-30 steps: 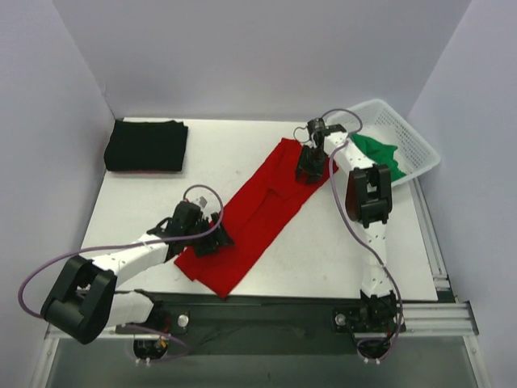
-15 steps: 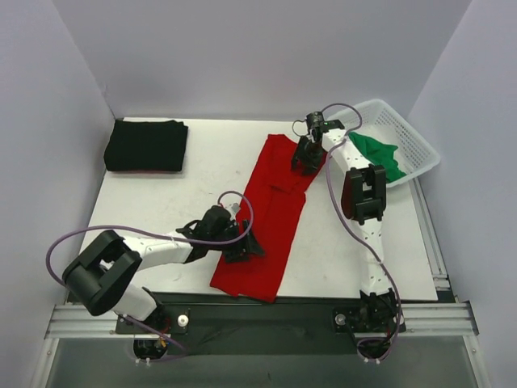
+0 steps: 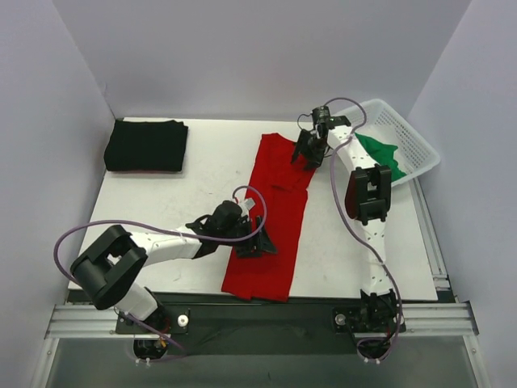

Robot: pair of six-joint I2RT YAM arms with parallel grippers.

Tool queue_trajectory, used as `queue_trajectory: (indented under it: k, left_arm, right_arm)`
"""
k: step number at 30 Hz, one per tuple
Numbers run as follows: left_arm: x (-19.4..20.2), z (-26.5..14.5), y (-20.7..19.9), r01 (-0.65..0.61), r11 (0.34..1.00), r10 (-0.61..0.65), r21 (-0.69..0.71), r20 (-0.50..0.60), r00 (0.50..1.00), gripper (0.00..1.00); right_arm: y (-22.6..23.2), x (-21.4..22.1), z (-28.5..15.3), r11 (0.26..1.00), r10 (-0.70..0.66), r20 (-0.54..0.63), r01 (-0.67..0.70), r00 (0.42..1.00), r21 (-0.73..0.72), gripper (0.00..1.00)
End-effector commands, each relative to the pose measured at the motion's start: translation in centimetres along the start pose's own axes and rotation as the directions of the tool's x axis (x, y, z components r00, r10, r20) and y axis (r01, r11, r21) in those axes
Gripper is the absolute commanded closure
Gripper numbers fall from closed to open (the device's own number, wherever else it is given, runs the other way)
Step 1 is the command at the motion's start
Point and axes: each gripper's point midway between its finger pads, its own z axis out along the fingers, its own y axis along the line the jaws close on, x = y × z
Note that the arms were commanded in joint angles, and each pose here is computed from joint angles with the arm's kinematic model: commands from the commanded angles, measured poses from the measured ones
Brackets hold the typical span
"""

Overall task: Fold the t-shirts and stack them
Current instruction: Rotate the tshirt 90 degrees

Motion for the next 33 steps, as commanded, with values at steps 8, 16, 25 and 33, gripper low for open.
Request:
queue_trajectory:
  k: [8,16,25,33]
  left_arm:
    - [-2.6,-6.3,1.6,-0.170,0.949,0.208,-0.265,0.120,0.971,0.20]
    - [-0.1,-10.0,7.6,-0.120,0.905,0.170,-0.409,0.087,0.982,0.26]
    - [2.2,-10.5,9.1,-0.105,0.900,0.126,-0.423,0.022,0.992,0.29]
    - [4.2,-10.2,10.0,-0.085,0.908,0.076,-0.411,-0.039,0.996,0.37]
  right_arm:
    - [1.4,6.2,-15.0,0.989,-0.118,0.055,0.123,0.991,-0.087,0.50]
    - [-2.2,25.3,-14.7,0.978,-0.204,-0.215,0.210,0.955,0.001,0.52]
    - [-4.4,36.2,-16.2,0.983,-0.164,-0.342,0.181,0.925,0.018,0.55]
    - [-3.7,40.1,-15.2,0.958,-0.248,-0.439,0.285,0.864,0.019,0.58]
